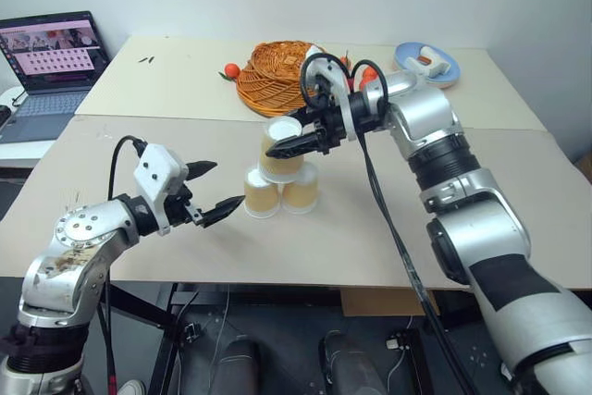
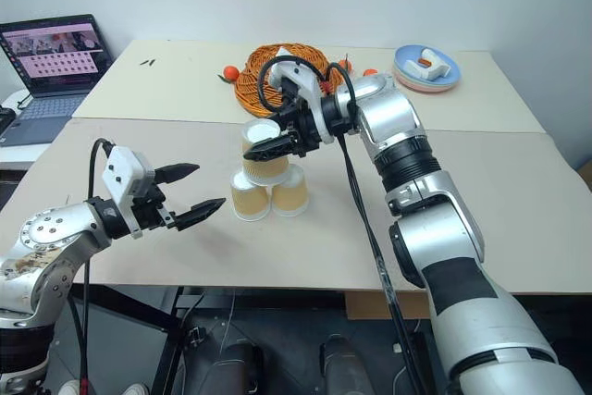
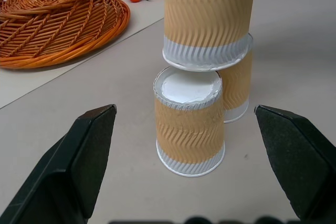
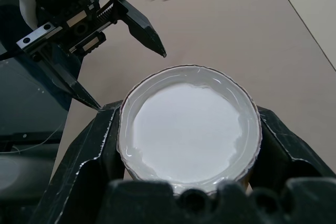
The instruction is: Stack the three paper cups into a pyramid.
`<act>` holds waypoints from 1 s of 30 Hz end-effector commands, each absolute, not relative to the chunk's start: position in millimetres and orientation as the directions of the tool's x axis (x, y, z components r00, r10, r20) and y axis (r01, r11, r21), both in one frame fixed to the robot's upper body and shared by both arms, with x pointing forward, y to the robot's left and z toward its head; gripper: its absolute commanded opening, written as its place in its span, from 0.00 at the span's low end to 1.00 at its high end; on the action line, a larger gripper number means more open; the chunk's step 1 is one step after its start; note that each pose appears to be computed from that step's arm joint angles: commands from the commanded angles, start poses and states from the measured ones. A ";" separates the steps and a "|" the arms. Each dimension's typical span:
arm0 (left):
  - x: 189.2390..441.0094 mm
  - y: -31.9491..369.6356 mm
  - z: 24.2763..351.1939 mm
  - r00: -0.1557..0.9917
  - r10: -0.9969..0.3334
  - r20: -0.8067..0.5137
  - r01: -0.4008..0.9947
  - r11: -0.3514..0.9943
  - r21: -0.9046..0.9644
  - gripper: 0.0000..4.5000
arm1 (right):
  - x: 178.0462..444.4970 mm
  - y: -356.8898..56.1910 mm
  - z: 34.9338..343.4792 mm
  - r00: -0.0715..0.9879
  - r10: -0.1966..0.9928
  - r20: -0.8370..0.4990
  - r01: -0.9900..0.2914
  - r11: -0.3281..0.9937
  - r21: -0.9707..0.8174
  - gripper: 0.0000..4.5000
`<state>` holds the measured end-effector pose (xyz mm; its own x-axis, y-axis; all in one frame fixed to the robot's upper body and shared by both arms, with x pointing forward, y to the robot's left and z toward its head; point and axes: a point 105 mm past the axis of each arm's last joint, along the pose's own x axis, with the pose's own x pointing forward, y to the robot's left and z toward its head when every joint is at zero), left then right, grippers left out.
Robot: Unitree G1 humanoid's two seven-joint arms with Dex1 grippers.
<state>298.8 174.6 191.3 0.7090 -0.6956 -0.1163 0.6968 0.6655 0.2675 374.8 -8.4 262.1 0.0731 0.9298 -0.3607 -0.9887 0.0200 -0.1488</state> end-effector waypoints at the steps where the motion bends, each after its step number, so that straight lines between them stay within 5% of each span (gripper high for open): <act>1: 296.6 168.0 199.3 0.700 -0.710 -0.081 0.698 0.656 0.288 1.00 | 370.3 -5.9 278.3 0.064 0.930 -0.363 -0.978 -0.015 -0.210 0.62; 14: 293.7 162.3 198.4 0.682 -0.728 -0.072 0.717 0.647 0.259 1.00 | 372.0 -7.2 258.7 0.054 0.916 -0.398 -0.985 -0.017 -0.173 0.62; 16: 293.0 162.5 197.6 0.682 -0.727 -0.074 0.718 0.647 0.256 1.00 | 374.0 -7.4 257.7 0.066 0.916 -0.396 -0.985 -0.004 -0.173 0.84; 19: 292.0 162.2 197.0 0.682 -0.727 -0.077 0.719 0.647 0.255 1.00 | 375.7 -7.1 258.4 0.077 0.918 -0.389 -0.984 0.007 -0.178 1.00; 30: 292.3 161.1 197.0 0.683 -0.726 -0.079 0.718 0.649 0.252 1.00 | 359.9 -4.5 309.0 0.025 0.962 -0.272 -0.973 -0.039 -0.226 1.00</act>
